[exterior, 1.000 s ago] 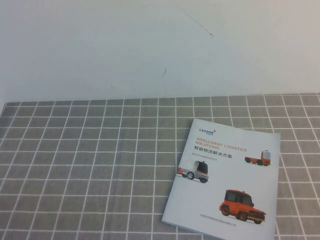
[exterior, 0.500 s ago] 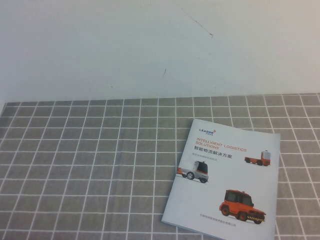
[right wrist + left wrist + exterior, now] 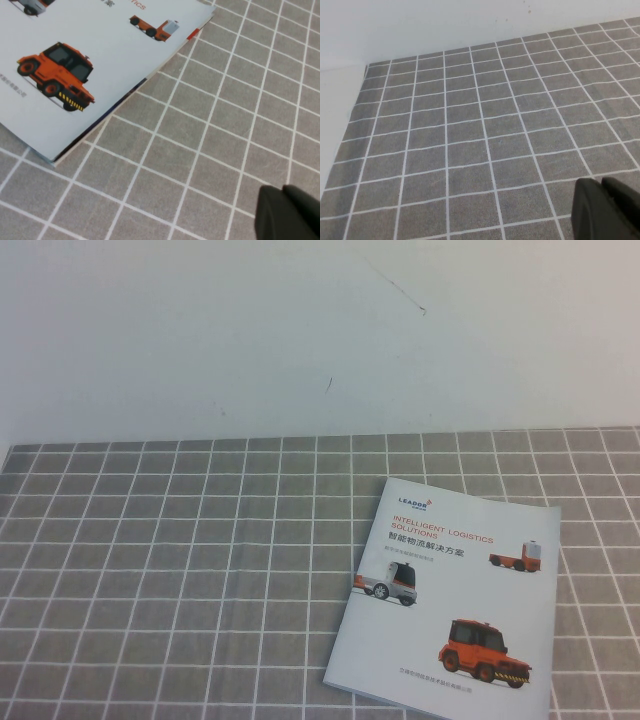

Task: Close book
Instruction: 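Close the open booklet and leave it lying on the table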

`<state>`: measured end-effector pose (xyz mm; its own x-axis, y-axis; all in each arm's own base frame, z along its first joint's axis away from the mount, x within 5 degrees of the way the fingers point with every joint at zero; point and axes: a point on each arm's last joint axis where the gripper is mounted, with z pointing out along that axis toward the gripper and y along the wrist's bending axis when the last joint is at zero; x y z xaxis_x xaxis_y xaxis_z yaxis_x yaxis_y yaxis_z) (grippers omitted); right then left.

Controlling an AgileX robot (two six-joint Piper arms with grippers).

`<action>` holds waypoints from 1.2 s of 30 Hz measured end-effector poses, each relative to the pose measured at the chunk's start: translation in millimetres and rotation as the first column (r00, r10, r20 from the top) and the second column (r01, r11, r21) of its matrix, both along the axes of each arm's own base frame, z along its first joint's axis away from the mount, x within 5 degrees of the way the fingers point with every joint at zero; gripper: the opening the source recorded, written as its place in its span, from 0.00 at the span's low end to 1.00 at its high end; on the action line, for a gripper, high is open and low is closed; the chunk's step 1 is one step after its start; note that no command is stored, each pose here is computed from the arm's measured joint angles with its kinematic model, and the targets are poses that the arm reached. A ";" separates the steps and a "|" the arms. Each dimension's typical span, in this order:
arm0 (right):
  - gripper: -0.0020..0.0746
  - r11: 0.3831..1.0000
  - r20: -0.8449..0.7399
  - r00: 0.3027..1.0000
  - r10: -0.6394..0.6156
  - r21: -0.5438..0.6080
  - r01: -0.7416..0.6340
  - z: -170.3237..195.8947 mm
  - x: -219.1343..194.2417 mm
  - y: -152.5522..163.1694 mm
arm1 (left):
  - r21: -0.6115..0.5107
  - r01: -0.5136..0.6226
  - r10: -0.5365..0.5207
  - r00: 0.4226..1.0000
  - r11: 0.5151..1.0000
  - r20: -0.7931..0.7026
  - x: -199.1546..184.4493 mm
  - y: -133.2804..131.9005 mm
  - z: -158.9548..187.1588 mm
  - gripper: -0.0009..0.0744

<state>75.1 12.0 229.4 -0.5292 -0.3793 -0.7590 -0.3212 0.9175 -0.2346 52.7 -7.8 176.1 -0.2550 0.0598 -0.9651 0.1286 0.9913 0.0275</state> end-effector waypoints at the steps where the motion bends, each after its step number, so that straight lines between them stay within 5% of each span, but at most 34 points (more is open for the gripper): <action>1: 0.02 1.000 0.000 1.000 0.000 0.000 0.000 0.0 0.0 0.0 | 0.000 0.000 0.000 1.000 1.000 0.000 0.0 0.0 0.0 0.01; 15: 0.02 1.000 -0.010 1.000 0.002 -0.001 -0.002 -6.2 -0.2 0.2 | 0.000 0.000 0.000 1.000 1.000 -0.002 -0.1 0.0 -0.2 0.01; 19: 0.02 0.990 -0.042 0.993 -0.106 0.092 0.109 -17.7 -4.7 -3.5 | 0.000 0.000 0.000 1.000 1.000 -0.003 -0.1 0.0 -0.3 0.01; 32: 0.02 0.945 0.314 0.901 -0.299 0.229 0.234 -52.4 -18.8 -14.8 | 0.001 0.001 -0.001 1.000 1.000 -0.005 -0.2 0.0 -0.2 0.01; 36: 0.02 0.945 0.289 0.908 -0.302 0.213 0.247 -59.5 -22.8 -14.5 | 0.001 0.001 -0.001 1.000 1.000 -0.005 -0.2 0.0 -0.2 0.01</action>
